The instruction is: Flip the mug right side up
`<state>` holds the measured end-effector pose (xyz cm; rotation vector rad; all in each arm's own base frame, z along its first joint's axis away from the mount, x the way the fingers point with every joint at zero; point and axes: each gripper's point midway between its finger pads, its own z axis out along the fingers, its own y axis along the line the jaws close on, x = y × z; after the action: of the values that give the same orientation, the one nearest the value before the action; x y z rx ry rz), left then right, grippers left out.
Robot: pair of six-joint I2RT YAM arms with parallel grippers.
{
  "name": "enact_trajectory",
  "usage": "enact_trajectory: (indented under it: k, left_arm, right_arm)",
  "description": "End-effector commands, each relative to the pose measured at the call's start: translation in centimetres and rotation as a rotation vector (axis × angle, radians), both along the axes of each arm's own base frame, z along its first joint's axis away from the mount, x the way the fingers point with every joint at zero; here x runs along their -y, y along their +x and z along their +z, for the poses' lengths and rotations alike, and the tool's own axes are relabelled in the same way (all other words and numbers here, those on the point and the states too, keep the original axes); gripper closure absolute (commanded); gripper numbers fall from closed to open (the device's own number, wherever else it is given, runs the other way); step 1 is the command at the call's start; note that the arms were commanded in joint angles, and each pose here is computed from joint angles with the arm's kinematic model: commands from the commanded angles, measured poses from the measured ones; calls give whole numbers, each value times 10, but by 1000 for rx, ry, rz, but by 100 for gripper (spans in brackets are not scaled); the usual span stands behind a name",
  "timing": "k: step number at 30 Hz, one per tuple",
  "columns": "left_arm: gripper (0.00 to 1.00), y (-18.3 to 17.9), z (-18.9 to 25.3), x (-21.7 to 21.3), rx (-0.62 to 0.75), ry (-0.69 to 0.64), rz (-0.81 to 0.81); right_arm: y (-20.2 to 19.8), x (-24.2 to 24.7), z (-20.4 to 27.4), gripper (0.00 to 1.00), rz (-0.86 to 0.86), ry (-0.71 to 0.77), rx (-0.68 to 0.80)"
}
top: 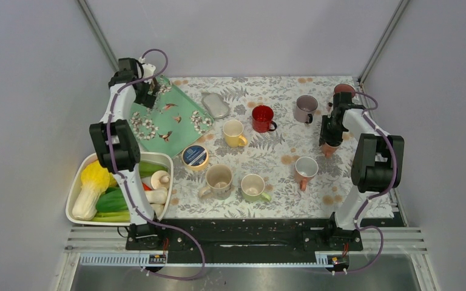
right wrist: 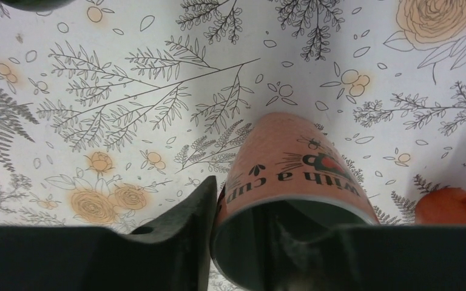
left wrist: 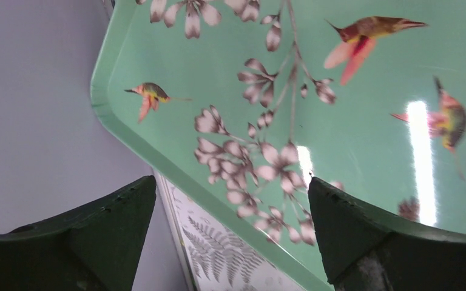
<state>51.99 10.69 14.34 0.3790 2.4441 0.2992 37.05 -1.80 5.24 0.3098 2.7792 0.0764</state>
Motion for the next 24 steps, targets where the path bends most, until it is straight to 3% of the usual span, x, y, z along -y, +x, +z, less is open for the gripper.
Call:
enact_trajectory:
  k: [1,11,14,18,24]
  left_arm:
    - [1,38,2,-27,39,164,-25]
    - [1,90,-18,-47,135,315,-63]
    - [1,98,-20,-45,146,321,-63]
    - [1,92,-36,-27,97,247,-93]
    - [3,41,-38,62,-17,-47,-264]
  right_arm:
    - [8,-3,7,58,27,14,21]
    - [-5,-7,37,32,49,21,83]
    - [-10,-9,44,20,47,25,99]
    - [-14,-11,58,1,52,29,137]
    - [-23,-16,74,1,63,19,183]
